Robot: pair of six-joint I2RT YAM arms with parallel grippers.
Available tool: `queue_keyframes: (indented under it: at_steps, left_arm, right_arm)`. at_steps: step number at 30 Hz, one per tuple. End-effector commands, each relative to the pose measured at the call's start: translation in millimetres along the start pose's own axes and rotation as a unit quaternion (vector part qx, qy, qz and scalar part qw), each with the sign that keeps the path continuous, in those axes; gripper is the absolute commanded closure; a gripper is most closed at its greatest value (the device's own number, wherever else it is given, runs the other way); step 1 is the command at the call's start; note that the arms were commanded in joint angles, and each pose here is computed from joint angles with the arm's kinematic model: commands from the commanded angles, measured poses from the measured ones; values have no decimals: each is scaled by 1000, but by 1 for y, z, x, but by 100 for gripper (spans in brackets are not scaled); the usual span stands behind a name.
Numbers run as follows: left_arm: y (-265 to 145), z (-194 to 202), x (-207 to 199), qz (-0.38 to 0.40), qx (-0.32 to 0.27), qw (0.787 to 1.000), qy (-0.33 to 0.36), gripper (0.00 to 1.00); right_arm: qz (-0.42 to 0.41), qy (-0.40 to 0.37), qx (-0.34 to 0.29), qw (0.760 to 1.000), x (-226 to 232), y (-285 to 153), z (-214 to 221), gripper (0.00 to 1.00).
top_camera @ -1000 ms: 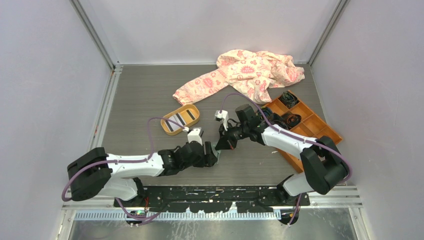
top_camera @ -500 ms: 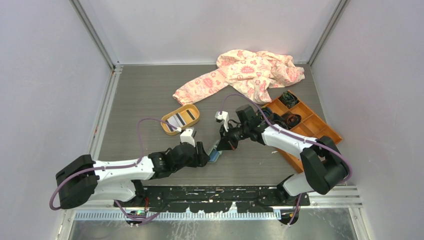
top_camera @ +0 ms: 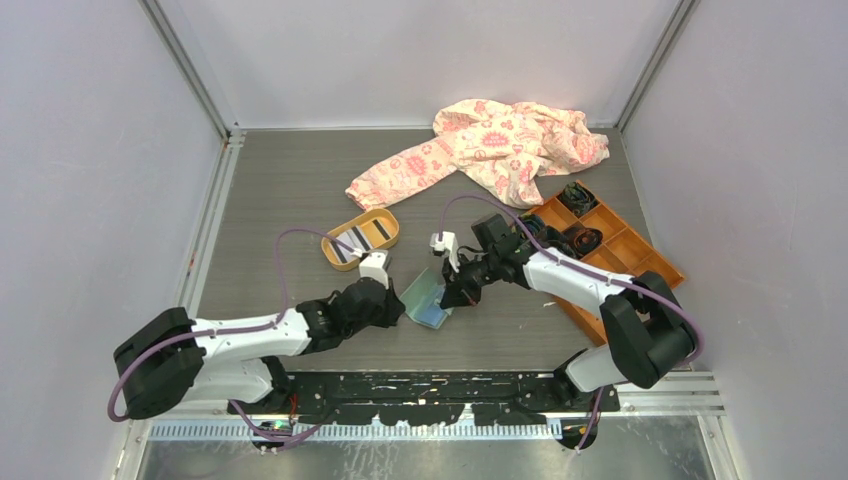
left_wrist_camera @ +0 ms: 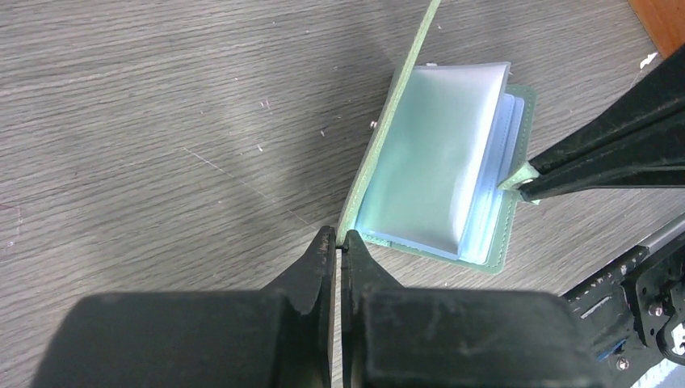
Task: Put the credit cards into the card holder
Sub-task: Open the card holder at the center of the board.
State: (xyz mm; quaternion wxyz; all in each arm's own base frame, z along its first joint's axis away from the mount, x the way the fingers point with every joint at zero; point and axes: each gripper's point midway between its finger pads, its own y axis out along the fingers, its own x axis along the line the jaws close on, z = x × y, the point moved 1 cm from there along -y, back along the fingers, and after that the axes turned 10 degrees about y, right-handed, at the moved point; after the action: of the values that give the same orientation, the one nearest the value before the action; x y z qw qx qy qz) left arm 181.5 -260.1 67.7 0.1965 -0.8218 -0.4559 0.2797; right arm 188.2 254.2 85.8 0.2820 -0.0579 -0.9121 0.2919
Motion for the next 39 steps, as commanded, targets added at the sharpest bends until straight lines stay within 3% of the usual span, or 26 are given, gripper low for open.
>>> queue_keyframes:
  at_steps: [1, 5, 10, 13, 19, 23, 28, 39]
  left_arm:
    - [1, -16, 0, -4, -33, 999, -16, 100]
    - [-7, -15, 6, -9, -53, 996, -77, 100]
    - [-14, -13, 8, -3, -70, 990, -125, 100]
    - [-16, -15, 9, -5, -79, 988, -132, 100]
    - [-16, -14, 6, 0, -84, 984, -154, 100]
    - [-15, -9, 4, 8, -80, 980, -181, 100]
    - [-15, -4, 2, 16, -73, 979, -191, 100]
    - [-19, 3, -3, 39, -66, 977, -198, 100]
  right_arm:
    - [8, -95, 16, 995, -3, -11, -6, 97]
    - [15, -169, 37, 985, 0, -24, 4, 84]
    - [-44, -271, 87, 958, 14, -33, 39, 53]
    - [-51, -283, 89, 954, 16, -34, 41, 45]
    - [-48, -271, 53, 960, 19, -29, 29, 47]
    - [1, -237, 28, 971, 7, -18, 13, 66]
    - [65, -211, 16, 975, -7, 2, -3, 76]
    - [144, -157, 26, 977, -27, 30, -7, 77]
